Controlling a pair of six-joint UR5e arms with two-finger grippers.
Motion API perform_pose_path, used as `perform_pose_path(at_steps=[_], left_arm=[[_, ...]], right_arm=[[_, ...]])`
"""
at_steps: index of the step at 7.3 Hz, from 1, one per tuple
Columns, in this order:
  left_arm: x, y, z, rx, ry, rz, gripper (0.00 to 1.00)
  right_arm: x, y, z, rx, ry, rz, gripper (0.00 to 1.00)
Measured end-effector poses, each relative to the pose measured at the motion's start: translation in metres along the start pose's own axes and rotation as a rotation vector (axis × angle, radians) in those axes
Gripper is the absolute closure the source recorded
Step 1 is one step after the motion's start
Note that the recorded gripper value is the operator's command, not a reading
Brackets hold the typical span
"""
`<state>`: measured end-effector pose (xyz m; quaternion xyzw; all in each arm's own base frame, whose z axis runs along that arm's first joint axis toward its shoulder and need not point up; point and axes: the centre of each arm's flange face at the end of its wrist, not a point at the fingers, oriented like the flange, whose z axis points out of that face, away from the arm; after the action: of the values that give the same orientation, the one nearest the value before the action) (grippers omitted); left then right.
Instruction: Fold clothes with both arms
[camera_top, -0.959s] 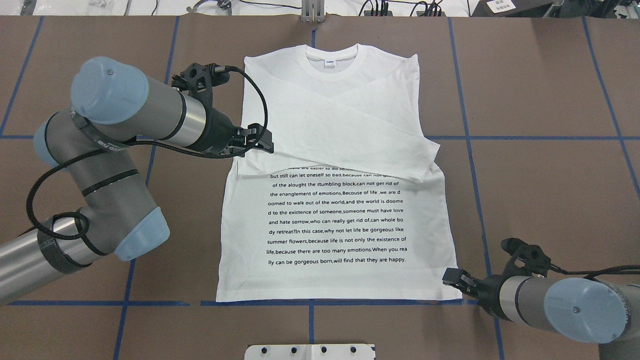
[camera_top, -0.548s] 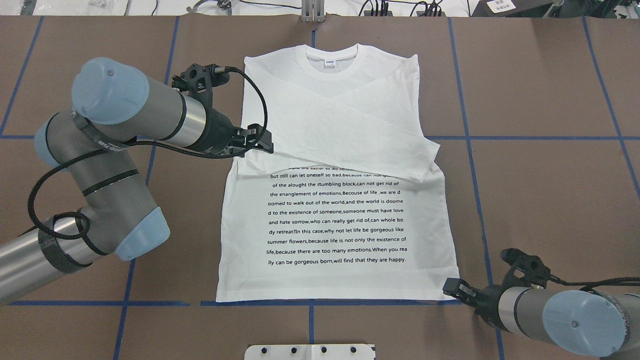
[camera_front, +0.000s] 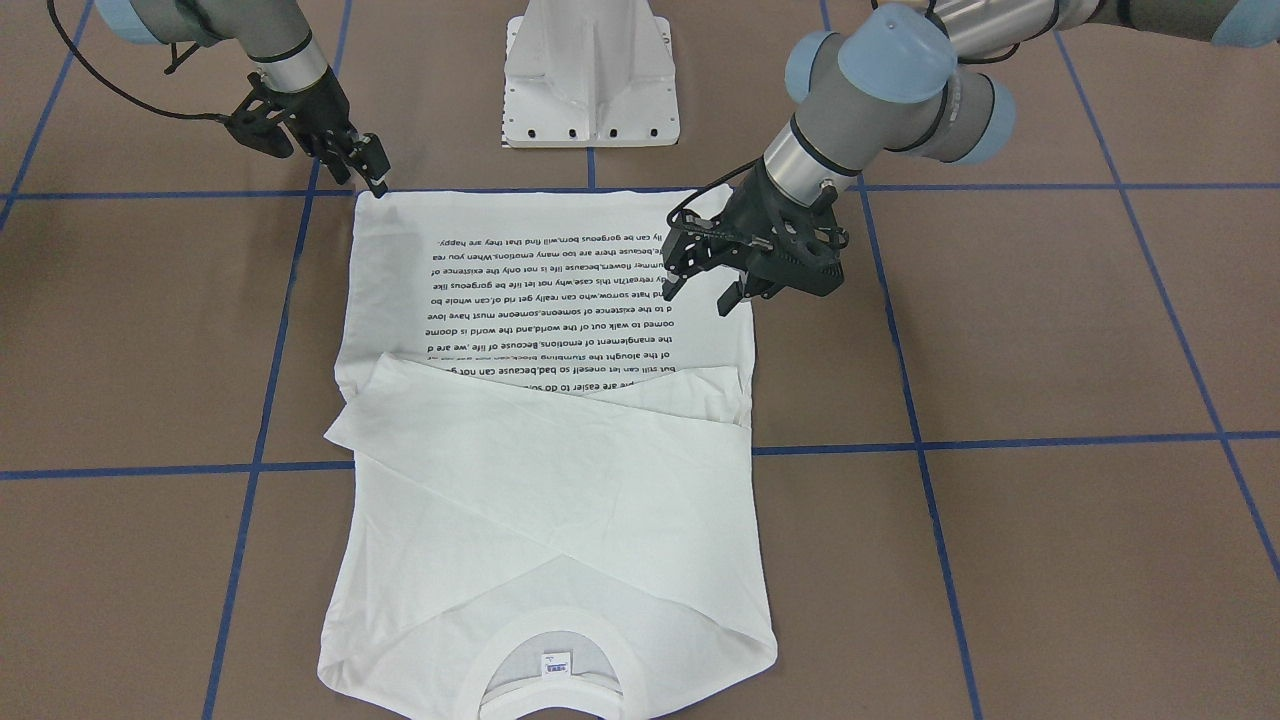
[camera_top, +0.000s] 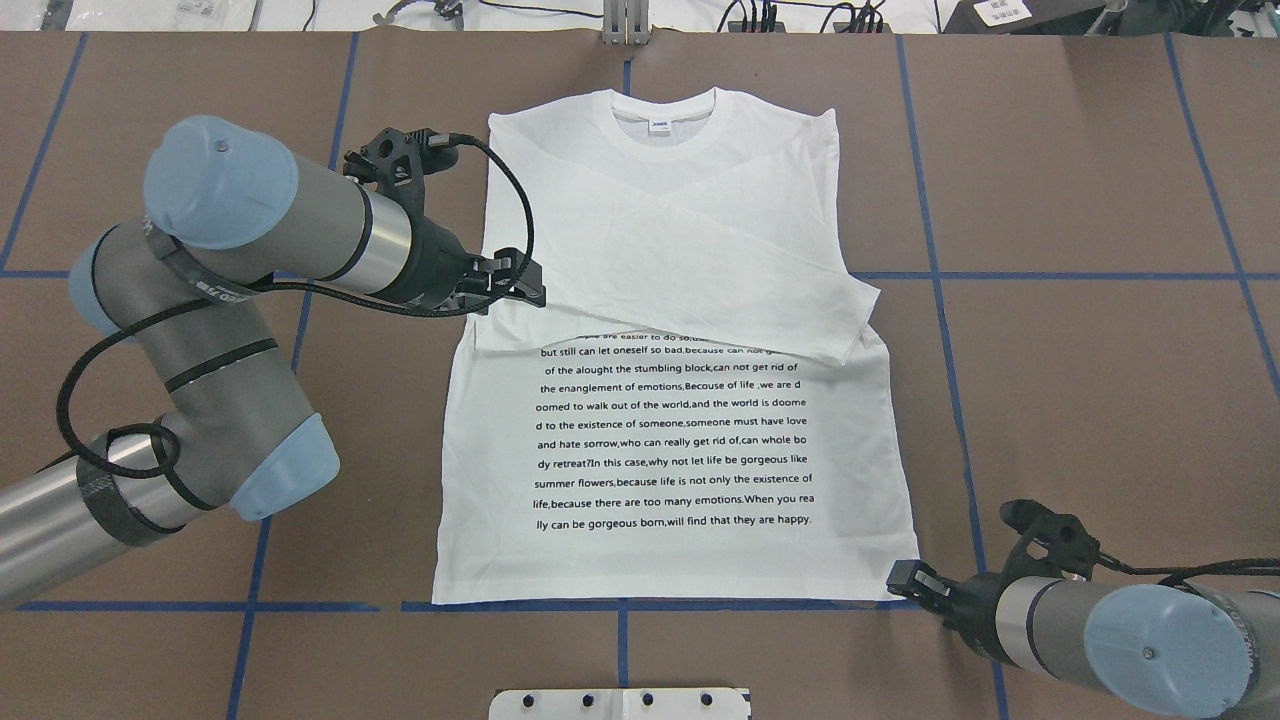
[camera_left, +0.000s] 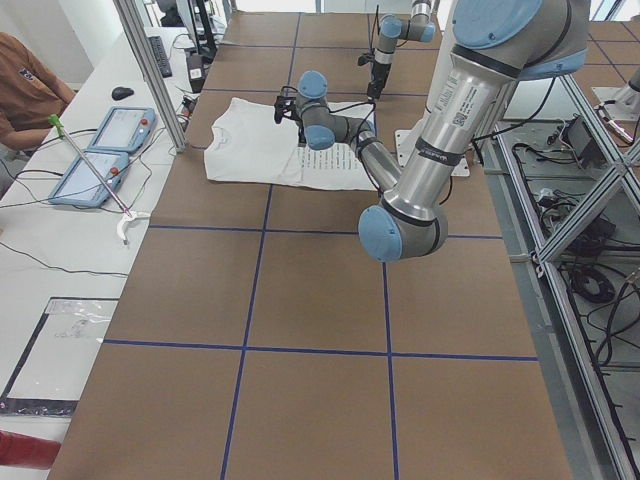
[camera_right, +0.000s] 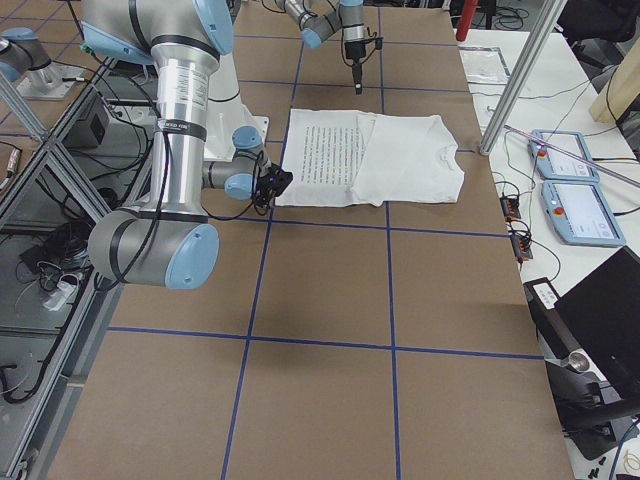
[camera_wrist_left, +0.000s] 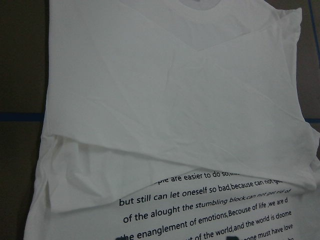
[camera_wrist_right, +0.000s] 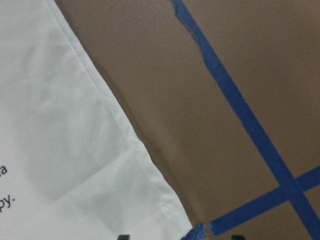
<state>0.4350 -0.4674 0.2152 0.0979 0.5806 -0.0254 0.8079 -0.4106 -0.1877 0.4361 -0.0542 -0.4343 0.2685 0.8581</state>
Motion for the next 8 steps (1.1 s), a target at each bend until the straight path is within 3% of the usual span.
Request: perform_pose_path(at_steps=[4,5,6,7,8], left_arm=[[0.0008,-0.0006,-0.0026,0.003,0.004,0.001,0.27],[0.0010,-0.0007,-0.0030,0.003,0.004,0.002,0.27],[0.0017,-0.0008,-0.0035,0.004,0.006,0.001,0.27],[0.0022,-0.0007,-0.0041,0.004,0.007,0.002,0.27],[0.0022,-0.0006,-0.0043,0.004,0.007,0.002,0.27]], right_arm=[[0.0009,0.0010,0.0013,-0.003,0.004,-0.001,0.26],[0.0017,0.0014,0.0024,-0.003,0.007,-0.002,0.30],[0.0023,0.0018,0.0034,-0.003,0.009,-0.001,0.56],[0.0024,0.0024,0.0040,-0.004,0.010,0.004,0.69],[0.0024,0.0028,0.0044,-0.005,0.010,0.013,0.93]])
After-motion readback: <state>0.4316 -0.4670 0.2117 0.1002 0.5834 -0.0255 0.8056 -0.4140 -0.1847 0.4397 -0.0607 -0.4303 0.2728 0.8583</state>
